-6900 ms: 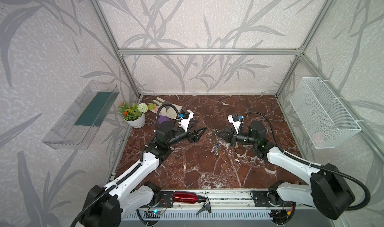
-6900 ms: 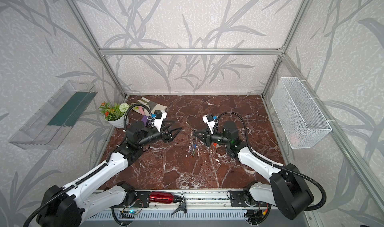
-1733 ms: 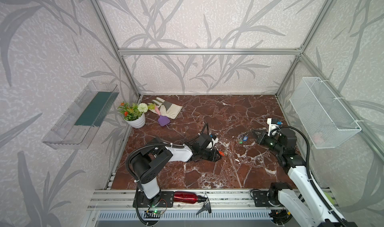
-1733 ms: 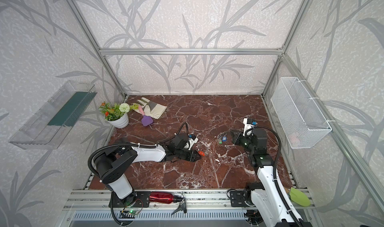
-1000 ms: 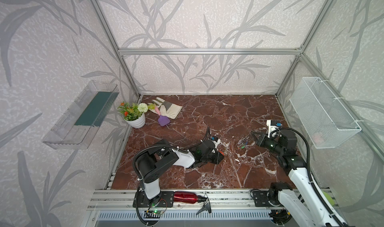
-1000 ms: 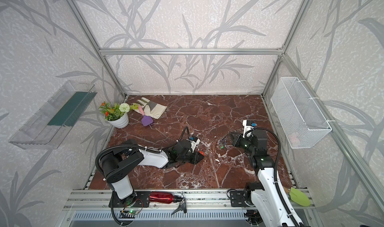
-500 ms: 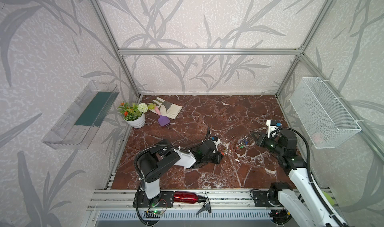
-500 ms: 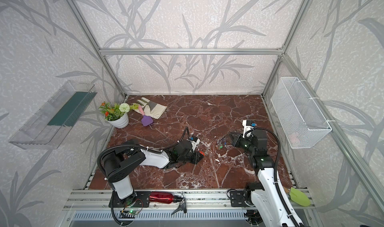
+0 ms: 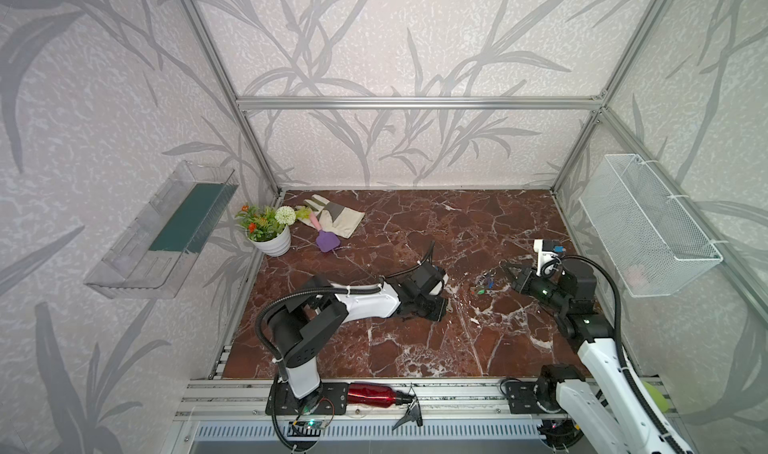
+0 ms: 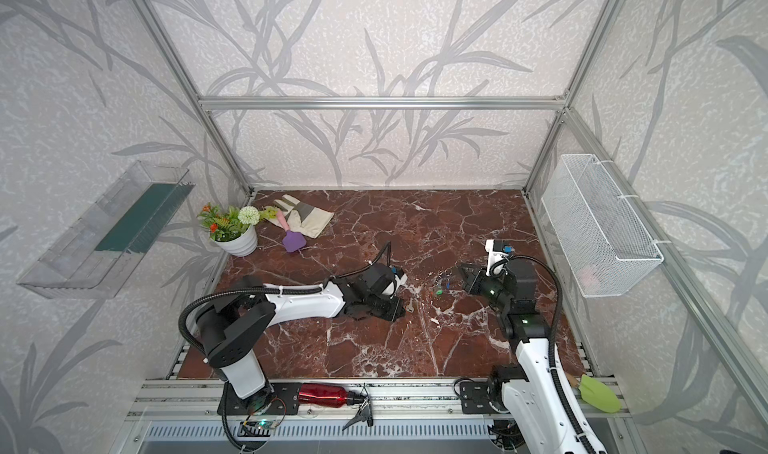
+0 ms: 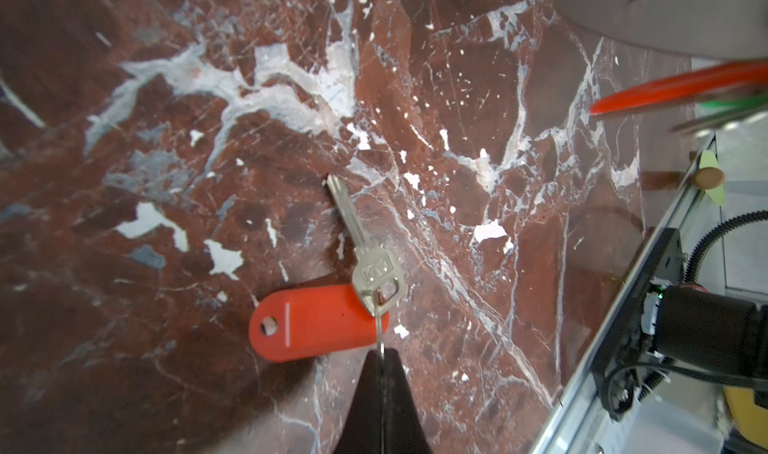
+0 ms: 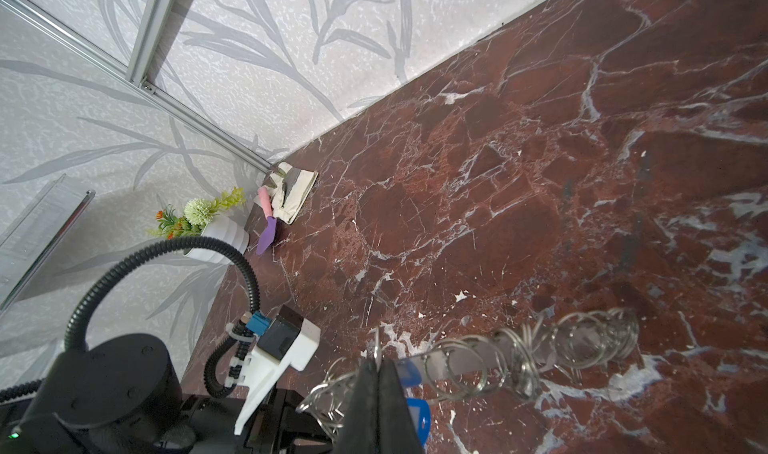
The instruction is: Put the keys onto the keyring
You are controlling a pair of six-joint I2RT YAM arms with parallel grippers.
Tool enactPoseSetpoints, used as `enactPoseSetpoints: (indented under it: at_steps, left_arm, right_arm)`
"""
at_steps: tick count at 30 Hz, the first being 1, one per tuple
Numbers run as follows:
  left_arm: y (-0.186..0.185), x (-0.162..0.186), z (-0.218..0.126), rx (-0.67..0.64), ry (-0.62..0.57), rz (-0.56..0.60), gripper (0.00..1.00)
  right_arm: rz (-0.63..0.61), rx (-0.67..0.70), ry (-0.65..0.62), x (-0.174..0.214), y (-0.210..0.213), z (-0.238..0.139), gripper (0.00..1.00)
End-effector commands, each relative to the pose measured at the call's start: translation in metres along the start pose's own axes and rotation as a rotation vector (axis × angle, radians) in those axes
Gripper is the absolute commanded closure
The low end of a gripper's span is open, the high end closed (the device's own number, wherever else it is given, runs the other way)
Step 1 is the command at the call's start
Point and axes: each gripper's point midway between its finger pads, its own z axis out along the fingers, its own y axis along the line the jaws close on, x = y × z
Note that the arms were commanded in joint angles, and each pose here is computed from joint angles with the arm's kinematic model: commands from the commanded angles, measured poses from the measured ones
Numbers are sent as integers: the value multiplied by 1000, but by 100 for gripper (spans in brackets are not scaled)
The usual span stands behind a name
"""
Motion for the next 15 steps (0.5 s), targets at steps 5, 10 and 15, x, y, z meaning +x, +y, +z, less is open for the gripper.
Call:
enactPoseSetpoints:
  at_steps: [5,10,15]
  left_arm:
    - [15,31,-25,-39,326,69,100]
    - [17,32,-22,-40,409,104,100]
    - [22,34,-20,-58,453,128,100]
  right_arm:
    - [-36,-50,-34,-5,9,-1,100]
    - [-49,-49,-31,-6,10,-1,100]
    - [-54,-46,-26,-4,10,-1,100]
